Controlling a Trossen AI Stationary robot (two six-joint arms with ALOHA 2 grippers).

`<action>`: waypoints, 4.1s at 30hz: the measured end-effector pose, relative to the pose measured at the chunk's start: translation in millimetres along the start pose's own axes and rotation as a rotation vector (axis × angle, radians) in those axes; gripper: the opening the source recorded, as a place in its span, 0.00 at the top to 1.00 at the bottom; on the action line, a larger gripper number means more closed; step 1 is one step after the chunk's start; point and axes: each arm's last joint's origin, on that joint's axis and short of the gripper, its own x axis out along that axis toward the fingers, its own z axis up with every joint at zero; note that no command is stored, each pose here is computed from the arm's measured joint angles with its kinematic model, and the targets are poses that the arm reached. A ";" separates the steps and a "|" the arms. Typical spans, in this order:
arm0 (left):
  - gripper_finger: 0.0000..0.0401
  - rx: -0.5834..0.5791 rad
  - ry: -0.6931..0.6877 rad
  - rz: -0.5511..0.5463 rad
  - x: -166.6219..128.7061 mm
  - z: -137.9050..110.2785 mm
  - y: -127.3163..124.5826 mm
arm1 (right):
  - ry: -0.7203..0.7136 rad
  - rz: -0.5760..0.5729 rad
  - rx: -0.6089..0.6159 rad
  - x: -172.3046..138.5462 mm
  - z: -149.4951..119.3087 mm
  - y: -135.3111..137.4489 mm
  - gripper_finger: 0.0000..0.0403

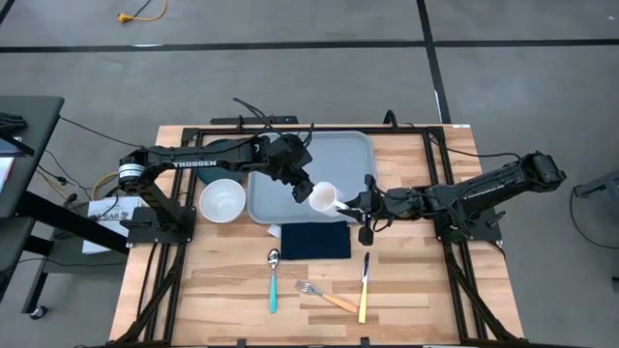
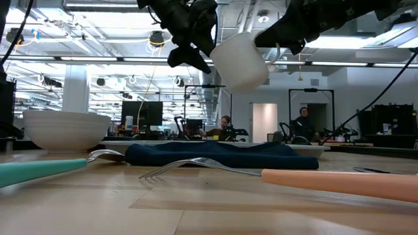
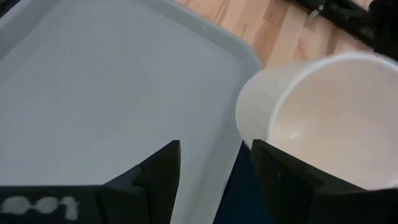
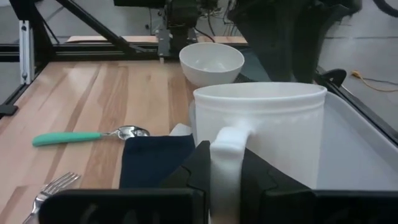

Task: Set up tray
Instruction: Put the white cup on the top left of the gray serving tray

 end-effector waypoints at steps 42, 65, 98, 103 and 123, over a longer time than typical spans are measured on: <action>0.53 0.017 -0.147 -0.094 -2.1 15.3 -6.1 | 0.020 0.000 0.022 0.1 -2.0 0.0 0.97; 0.53 0.079 -0.278 -0.184 -7.4 33.4 4.3 | -0.011 0.054 0.013 -1.5 0.9 6.8 0.99; 0.92 0.187 -0.165 -0.259 52.1 38.2 1.5 | 0.007 0.081 -0.003 -1.6 -0.6 7.6 0.94; 0.97 0.190 -0.157 -0.222 53.4 35.3 -2.7 | 0.004 0.082 -0.002 -1.9 0.3 7.5 0.93; 1.00 0.207 0.003 0.193 -18.0 34.0 5.8 | 0.048 0.019 -0.012 -1.9 -4.9 4.9 0.66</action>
